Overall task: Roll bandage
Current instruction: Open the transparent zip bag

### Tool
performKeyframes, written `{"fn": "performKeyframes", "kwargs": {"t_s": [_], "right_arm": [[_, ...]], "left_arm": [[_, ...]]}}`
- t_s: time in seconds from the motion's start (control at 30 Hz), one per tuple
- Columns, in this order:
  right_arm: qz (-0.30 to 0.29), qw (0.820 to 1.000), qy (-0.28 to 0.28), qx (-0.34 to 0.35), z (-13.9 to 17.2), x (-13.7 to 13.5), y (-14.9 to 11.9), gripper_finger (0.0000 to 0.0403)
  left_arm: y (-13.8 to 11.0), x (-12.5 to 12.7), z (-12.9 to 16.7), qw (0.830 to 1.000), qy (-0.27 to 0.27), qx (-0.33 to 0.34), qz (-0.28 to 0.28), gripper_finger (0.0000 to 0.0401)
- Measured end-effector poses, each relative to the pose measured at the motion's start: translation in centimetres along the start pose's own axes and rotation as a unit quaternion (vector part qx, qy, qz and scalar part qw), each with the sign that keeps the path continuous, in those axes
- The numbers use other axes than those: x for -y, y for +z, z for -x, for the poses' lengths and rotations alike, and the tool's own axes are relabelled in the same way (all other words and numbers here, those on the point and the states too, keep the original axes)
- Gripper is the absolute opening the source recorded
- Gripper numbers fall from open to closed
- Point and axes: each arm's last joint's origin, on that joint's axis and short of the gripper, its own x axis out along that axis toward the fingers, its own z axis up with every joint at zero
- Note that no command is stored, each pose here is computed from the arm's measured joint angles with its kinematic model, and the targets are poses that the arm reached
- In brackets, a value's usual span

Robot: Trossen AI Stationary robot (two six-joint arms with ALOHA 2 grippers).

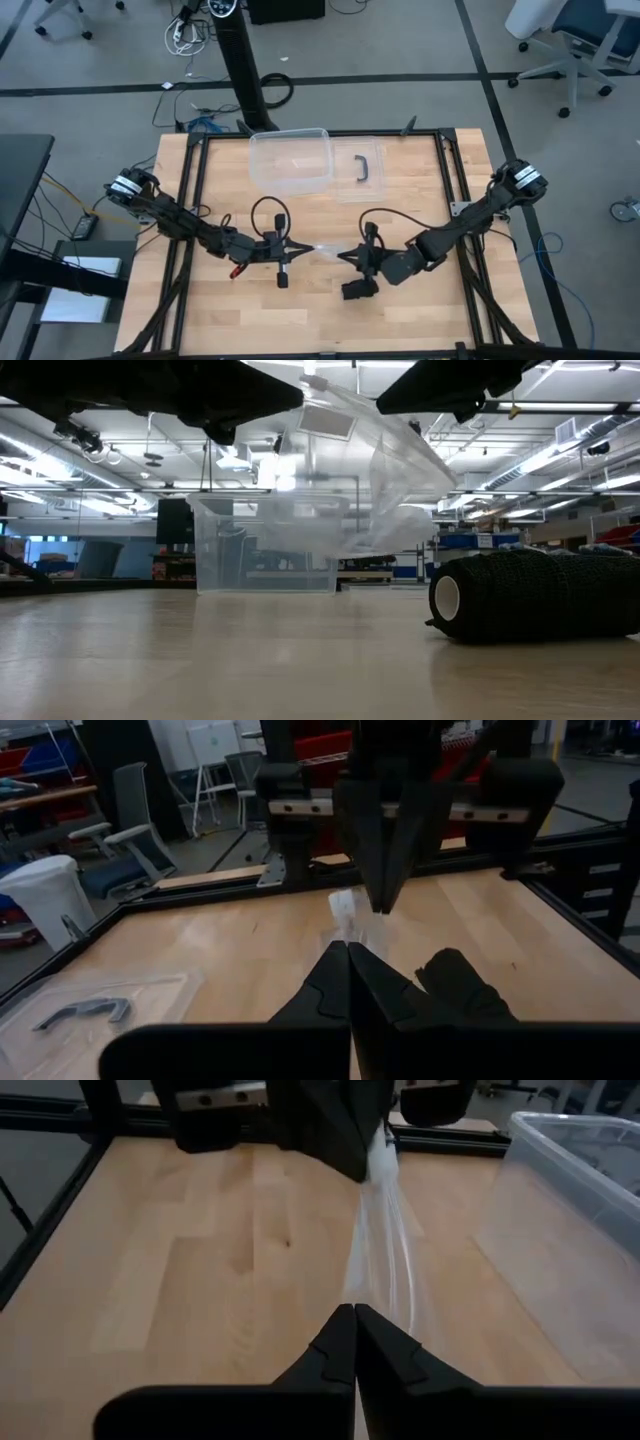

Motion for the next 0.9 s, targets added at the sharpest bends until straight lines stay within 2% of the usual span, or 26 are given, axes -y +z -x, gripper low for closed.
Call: {"fn": "performKeyframes", "kwargs": {"t_s": [0.17, 0.43, 0.53, 0.63, 0.8, 0.9], "right_arm": [[0.010, 1.000, -0.021, 0.021, 0.8, -0.4, 0.4, 0.0008], [-0.010, 1.000, -0.017, 0.016, 0.9, -0.5, 0.2, 0.0093], [0.002, 1.000, -0.013, 0.006, 0.8, -0.4, 0.0, 0.0107], [0.017, 1.000, -0.016, -0.010, 1.0, -0.1, -0.2, 0.0089], [0.001, 0.999, -0.023, -0.023, 1.5, 0.3, -0.2, 0.0014], [-0.025, 0.998, -0.013, -0.052, 1.5, 0.5, -0.7, 0.0015]], "left_arm": [[-0.1, 0.0, 0.0, 1.000, 0.000, -0.003, 0.002, 0.0000], [-0.1, 0.0, 0.0, 1.000, 0.000, -0.003, 0.011, 0.0000], [-0.1, 0.0, 0.0, 1.000, 0.000, -0.004, 0.010, 0.0000], [-0.2, 0.0, 0.0, 1.000, -0.001, -0.010, 0.007, 0.0000], [-0.2, 0.0, 0.0, 1.000, -0.001, -0.011, 0.008, 0.0000], [-0.2, 0.0, 0.0, 1.000, -0.001, -0.010, 0.008, 0.0000]]}}
